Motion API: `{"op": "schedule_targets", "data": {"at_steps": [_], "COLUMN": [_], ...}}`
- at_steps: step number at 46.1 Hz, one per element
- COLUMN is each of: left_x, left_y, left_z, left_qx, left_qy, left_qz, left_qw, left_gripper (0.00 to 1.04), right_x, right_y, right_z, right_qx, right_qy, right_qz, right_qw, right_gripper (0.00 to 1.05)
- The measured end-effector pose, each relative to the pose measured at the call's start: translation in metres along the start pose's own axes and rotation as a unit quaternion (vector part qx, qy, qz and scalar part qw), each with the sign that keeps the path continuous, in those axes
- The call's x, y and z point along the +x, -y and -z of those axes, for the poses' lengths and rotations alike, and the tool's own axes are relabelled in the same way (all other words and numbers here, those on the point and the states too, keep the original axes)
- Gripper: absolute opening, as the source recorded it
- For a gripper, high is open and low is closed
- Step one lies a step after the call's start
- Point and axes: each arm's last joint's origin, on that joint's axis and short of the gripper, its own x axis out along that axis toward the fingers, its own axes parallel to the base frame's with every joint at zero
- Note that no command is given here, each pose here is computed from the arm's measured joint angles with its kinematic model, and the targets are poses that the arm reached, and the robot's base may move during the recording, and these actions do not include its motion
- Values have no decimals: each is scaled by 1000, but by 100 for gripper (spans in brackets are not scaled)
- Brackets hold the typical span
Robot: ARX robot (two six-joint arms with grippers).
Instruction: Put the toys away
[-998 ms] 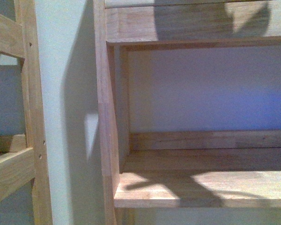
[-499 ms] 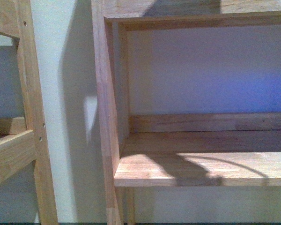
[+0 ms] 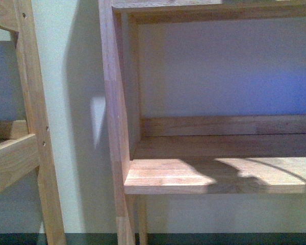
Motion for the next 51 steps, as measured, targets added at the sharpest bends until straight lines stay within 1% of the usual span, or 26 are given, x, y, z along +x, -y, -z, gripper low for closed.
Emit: {"op": "schedule_targets", "data": {"at_steps": [13, 24, 28, 35, 37, 47, 50, 51], "left_x": [0, 0, 0, 0, 0, 0, 0, 0], "left_y": [0, 0, 0, 0, 0, 0, 0, 0], "left_z": [0, 0, 0, 0, 0, 0, 0, 0], "left_qx": [0, 0, 0, 0, 0, 0, 0, 0], "left_qy": [0, 0, 0, 0, 0, 0, 0, 0], "left_qz": [0, 0, 0, 0, 0, 0, 0, 0], "left_qw": [1000, 1000, 1000, 1000, 1000, 1000, 1000, 1000], "left_gripper": [99, 99, 99, 99, 99, 99, 99, 99], "right_x": [4, 3, 2, -4, -5, -24, -30, -32], "right_y": [2, 6, 7, 7, 6, 2, 0, 0], "right_z": [1, -1, 0, -2, -2, -5, -6, -7], "right_qx": [3, -4, -8, -13, -16, -26, -30, -29], "right_qy": [1, 10, 10, 13, 12, 7, 8, 8], "right_qz": [4, 22, 23, 24, 25, 22, 21, 21], "right_qw": [1000, 1000, 1000, 1000, 999, 999, 999, 999], "right_gripper": [7, 38, 47, 65, 69, 93, 99, 100]}}
